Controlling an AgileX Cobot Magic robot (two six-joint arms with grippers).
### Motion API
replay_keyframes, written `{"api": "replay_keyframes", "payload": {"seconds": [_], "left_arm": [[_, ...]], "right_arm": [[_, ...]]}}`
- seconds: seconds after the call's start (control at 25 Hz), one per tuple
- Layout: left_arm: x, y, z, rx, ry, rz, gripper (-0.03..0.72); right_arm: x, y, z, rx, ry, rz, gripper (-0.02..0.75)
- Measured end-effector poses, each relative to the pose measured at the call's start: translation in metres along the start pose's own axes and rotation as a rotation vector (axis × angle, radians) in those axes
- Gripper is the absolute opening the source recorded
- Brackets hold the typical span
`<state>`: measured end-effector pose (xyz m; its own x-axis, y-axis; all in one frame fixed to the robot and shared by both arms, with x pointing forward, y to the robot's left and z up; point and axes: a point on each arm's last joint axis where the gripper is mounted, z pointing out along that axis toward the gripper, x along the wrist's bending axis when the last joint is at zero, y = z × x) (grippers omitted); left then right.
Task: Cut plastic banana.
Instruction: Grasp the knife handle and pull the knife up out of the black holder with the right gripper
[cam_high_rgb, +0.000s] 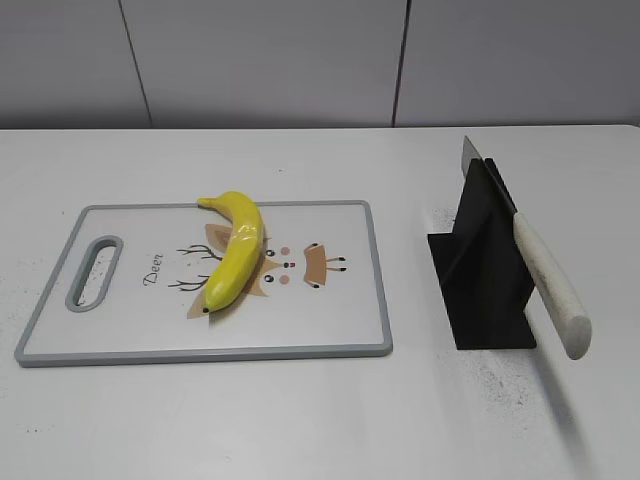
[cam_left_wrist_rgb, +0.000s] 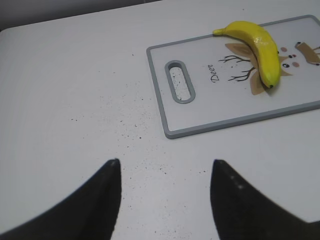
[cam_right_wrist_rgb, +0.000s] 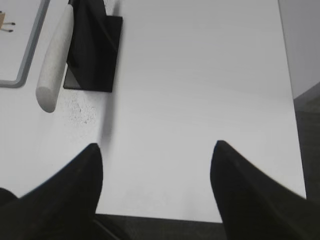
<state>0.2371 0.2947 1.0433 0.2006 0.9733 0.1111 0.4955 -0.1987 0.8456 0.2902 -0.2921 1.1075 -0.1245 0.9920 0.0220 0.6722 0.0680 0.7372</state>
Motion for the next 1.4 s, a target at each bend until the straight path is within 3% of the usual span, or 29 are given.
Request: {"api": "replay_keyframes", "payload": {"seconds": [0.2,0.52,0.84,1.0,1.2,1.4], "left_arm": [[0.000,0.000,0.000,0.000,0.000,0.000,0.543],[0.000,0.000,0.000,0.000,0.000,0.000,0.543],[0.000,0.000,0.000,0.000,0.000,0.000,0.543],[0.000,0.000,0.000,0.000,0.000,0.000,0.543],[0.000,0.000,0.000,0.000,0.000,0.000,0.543],[0.000,0.000,0.000,0.000,0.000,0.000,0.543]], "right_arm": [[0.009,0.038,0.021,0.193,0.037,0.032,0.532],[0.032,0.081,0.086,0.446,0.179,0.099,0.533],[0.075,0.100,0.153,0.655,0.260,0.002,0.533],[0.089,0.097,0.183,0.711,0.241,0.019,0.533],[0.085,0.089,0.215,0.762,0.107,0.032,0.533],[0.087,0.082,0.237,0.790,0.088,0.044,0.533]]}}
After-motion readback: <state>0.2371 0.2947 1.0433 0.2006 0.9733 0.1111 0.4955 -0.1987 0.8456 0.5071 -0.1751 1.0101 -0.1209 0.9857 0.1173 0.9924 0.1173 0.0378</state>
